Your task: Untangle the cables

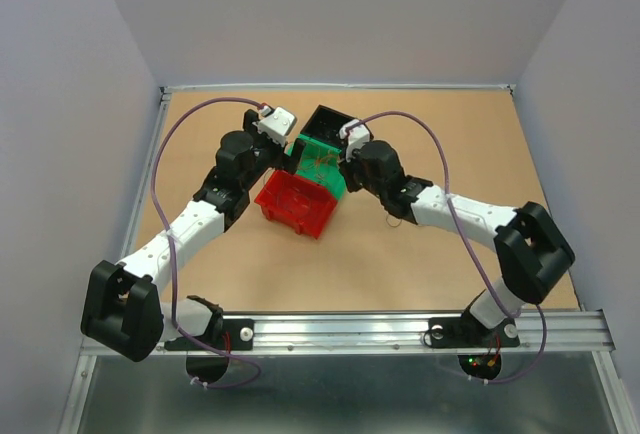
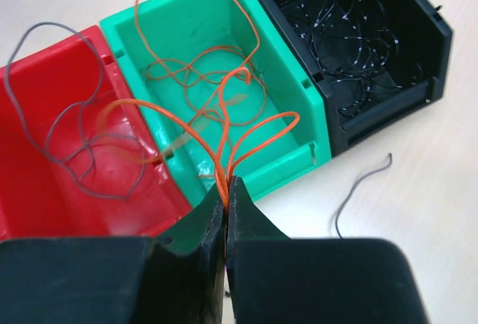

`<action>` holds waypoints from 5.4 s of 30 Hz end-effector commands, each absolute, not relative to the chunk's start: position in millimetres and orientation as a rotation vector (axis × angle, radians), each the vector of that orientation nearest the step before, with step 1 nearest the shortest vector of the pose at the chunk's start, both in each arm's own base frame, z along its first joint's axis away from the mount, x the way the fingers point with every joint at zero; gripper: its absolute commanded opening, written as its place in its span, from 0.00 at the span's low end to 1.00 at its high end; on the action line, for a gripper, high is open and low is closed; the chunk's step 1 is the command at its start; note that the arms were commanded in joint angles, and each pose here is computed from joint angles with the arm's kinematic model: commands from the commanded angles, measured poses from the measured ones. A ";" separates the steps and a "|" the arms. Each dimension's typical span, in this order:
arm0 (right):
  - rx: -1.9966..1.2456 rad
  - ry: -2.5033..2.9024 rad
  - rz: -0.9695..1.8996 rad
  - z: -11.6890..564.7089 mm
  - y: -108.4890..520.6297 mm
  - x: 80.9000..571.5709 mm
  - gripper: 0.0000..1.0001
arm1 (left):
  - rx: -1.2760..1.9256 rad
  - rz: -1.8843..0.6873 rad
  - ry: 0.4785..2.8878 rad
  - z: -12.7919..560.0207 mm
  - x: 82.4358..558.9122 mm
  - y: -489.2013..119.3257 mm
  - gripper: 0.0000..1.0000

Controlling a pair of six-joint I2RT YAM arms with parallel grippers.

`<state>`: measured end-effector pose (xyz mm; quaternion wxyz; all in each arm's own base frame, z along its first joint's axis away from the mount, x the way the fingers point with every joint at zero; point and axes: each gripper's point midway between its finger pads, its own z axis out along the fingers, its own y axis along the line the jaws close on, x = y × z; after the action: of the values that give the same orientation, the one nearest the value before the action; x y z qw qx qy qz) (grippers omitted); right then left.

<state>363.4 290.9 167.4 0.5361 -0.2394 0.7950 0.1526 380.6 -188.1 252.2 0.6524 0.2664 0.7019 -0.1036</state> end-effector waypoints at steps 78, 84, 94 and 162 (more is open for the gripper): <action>-0.231 2.375 0.144 66.7 176.1 333.5 0.01 | 0.516 -0.219 1.532 277.0 387.9 -176.8 0.99; -0.370 1.987 0.560 165.3 225.4 327.7 0.01 | 0.513 -0.216 1.531 278.1 387.4 -175.5 0.99; -0.639 1.725 0.878 225.1 282.6 312.8 0.01 | 0.458 -0.202 1.512 290.3 384.5 -167.4 0.99; -0.324 1.448 0.475 272.8 224.4 276.3 1.00 | 0.310 -0.191 1.455 315.6 384.8 -126.3 0.99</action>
<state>278.3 262.5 228.6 0.6207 -0.2231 0.7175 0.2239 389.7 -126.8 292.8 0.7018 0.1397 0.6939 -0.0803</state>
